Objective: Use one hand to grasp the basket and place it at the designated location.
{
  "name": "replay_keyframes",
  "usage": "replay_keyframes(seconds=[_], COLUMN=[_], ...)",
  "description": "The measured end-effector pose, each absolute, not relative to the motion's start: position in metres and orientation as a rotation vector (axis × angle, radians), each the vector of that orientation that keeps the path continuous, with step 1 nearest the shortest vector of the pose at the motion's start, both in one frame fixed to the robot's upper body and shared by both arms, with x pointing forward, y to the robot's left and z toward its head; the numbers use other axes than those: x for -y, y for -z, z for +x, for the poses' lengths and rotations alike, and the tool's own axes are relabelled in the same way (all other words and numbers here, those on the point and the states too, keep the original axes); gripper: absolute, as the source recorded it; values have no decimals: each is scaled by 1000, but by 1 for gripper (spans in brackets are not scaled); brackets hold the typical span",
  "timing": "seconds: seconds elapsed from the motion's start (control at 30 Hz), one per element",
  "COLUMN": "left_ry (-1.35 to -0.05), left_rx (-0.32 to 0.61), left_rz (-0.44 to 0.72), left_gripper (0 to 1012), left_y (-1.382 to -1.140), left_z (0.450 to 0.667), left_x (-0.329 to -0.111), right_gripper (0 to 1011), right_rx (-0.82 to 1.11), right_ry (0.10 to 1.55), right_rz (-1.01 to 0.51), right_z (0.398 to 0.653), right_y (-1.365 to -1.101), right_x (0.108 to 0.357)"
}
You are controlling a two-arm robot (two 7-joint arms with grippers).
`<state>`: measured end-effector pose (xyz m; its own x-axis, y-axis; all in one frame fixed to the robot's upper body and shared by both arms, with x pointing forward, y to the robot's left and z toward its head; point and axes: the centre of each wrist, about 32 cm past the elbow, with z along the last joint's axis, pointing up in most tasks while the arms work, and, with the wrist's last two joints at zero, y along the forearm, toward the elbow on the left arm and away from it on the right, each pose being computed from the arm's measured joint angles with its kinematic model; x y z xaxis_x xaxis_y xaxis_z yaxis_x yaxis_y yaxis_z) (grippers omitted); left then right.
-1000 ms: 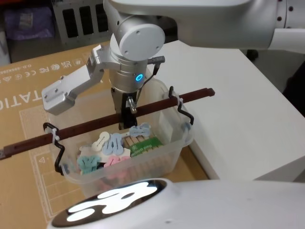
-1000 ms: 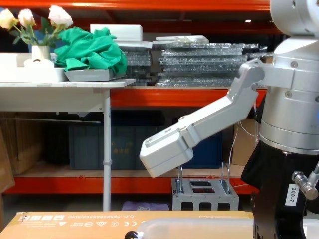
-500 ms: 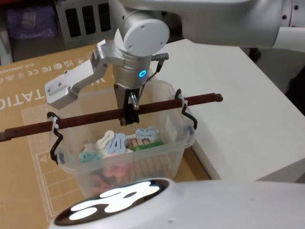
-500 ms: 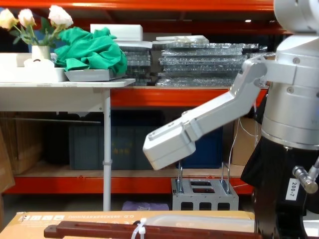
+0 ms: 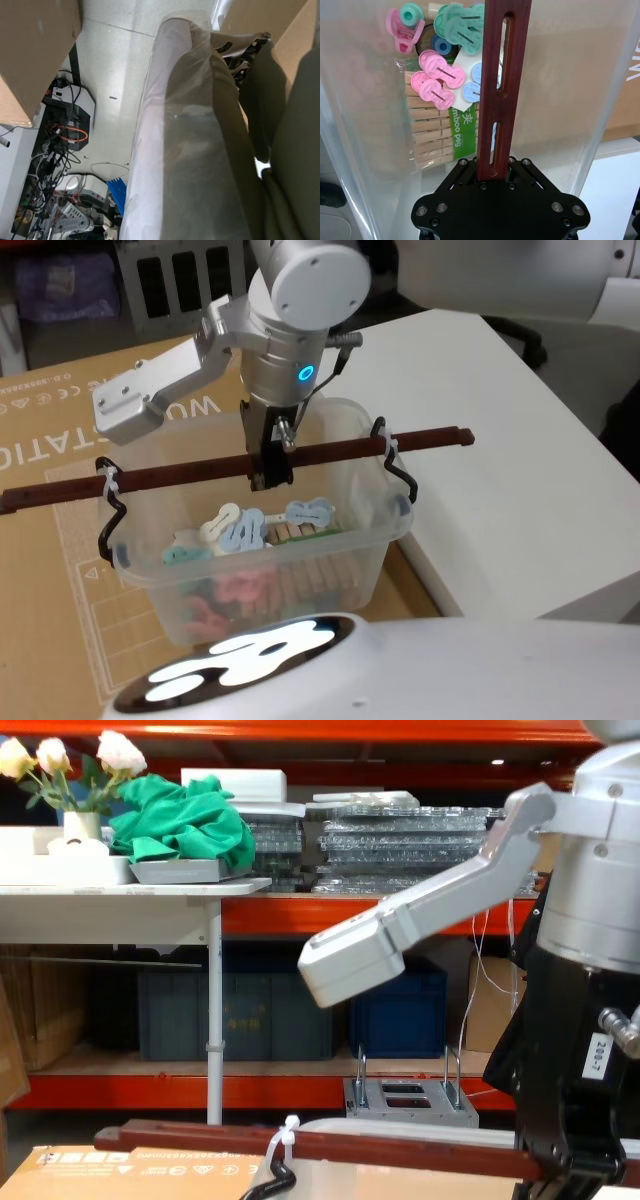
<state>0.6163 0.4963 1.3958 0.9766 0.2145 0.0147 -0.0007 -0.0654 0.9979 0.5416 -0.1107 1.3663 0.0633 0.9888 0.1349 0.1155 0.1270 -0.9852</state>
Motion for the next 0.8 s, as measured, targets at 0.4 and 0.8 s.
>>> replay_keyframes(seconds=[0.4,0.8], left_ry=[-178,-178], left_rx=[-165,-165], left_rz=[1629,1629], left_gripper=[0,0], left_y=[-1396,-1396], left_z=[616,616], left_x=[-496,-496], right_gripper=[101,101], right_rx=[1290,1213], right_ry=[-975,-878], right_rz=[-1230,-1277], right_z=[542,557], right_y=[-1382,-1408], right_x=[121,139])
